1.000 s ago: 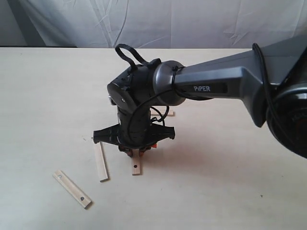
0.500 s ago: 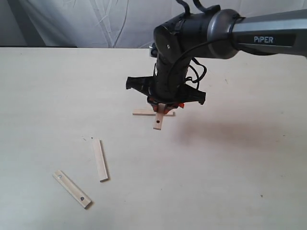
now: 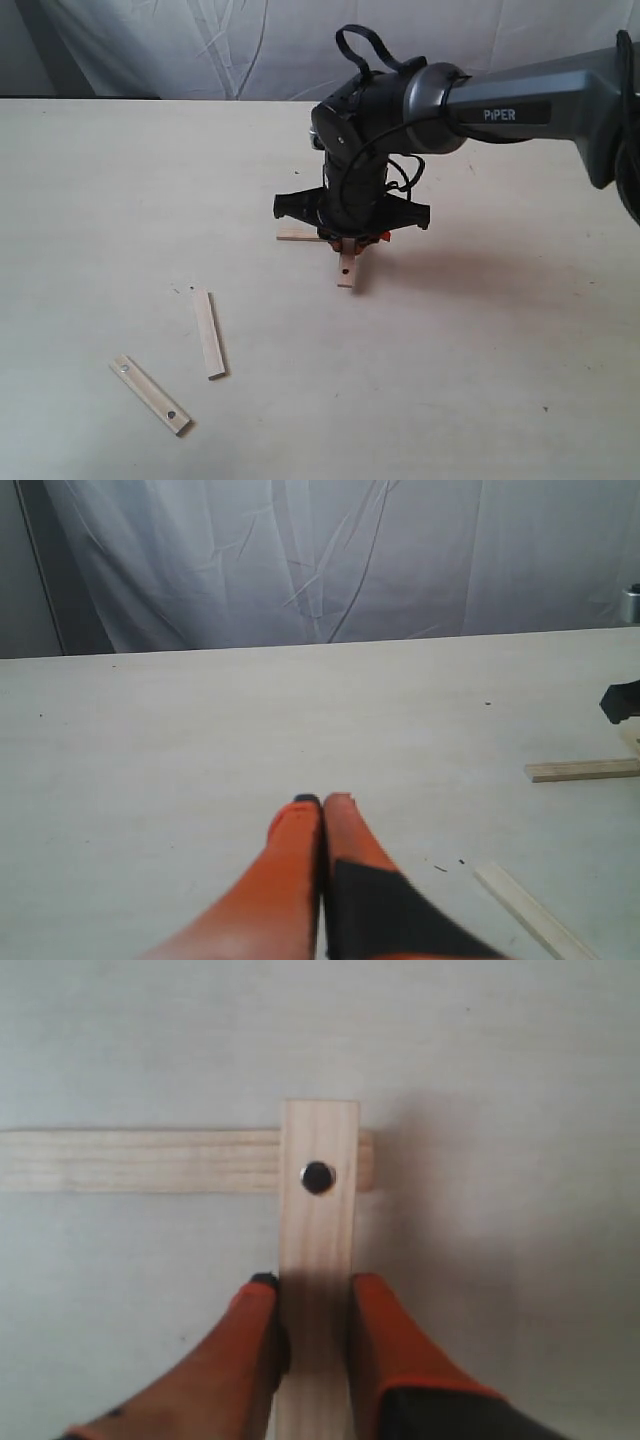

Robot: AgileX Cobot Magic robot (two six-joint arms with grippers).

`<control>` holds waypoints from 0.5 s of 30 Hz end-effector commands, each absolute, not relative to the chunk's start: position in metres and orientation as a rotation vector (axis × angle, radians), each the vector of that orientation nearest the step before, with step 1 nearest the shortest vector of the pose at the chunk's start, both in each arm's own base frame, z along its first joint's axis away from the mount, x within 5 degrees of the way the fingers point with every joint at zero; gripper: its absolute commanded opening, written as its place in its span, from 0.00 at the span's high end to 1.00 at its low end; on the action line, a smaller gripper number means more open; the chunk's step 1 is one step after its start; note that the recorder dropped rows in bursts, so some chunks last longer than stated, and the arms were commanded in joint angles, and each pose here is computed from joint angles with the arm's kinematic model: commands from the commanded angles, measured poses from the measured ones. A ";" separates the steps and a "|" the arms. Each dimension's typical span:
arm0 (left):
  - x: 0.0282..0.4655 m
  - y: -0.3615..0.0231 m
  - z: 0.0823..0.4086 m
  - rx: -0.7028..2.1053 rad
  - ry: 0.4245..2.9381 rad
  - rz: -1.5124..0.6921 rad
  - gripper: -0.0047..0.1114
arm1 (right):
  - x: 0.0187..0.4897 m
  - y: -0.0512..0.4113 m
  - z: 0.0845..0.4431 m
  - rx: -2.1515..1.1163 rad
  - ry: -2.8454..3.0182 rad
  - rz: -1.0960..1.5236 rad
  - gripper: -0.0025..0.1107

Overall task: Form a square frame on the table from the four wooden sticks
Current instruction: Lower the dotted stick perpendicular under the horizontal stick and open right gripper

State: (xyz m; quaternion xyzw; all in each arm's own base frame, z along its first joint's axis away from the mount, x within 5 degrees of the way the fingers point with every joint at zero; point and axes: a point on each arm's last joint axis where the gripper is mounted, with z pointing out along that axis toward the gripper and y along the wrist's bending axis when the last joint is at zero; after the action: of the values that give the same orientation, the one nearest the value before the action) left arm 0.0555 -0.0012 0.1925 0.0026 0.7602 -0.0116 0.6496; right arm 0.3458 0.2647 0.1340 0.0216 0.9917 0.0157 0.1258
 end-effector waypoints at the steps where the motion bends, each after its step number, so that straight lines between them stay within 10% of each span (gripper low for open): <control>1: 0.055 -0.001 0.192 0.009 1.718 -0.032 0.96 | 0.349 0.262 0.130 0.016 2.879 0.019 0.97; 6: 0.055 -0.001 0.192 0.009 1.718 -0.032 0.96 | 0.350 0.262 0.129 0.013 2.878 0.017 0.95; 10: 0.055 -0.001 0.192 0.009 1.718 -0.032 0.96 | 0.349 0.262 0.129 0.017 2.880 0.022 0.62; 15: 0.055 -0.001 0.192 0.009 1.718 -0.032 0.96 | 0.346 0.260 0.149 0.029 2.872 0.043 0.61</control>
State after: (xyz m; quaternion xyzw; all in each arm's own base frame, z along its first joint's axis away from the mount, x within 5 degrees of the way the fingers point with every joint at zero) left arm 0.0555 -0.0012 0.1925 0.0026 0.7602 -0.0116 0.6496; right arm 0.3459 0.2641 0.1306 0.0122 0.9923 0.0085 0.1229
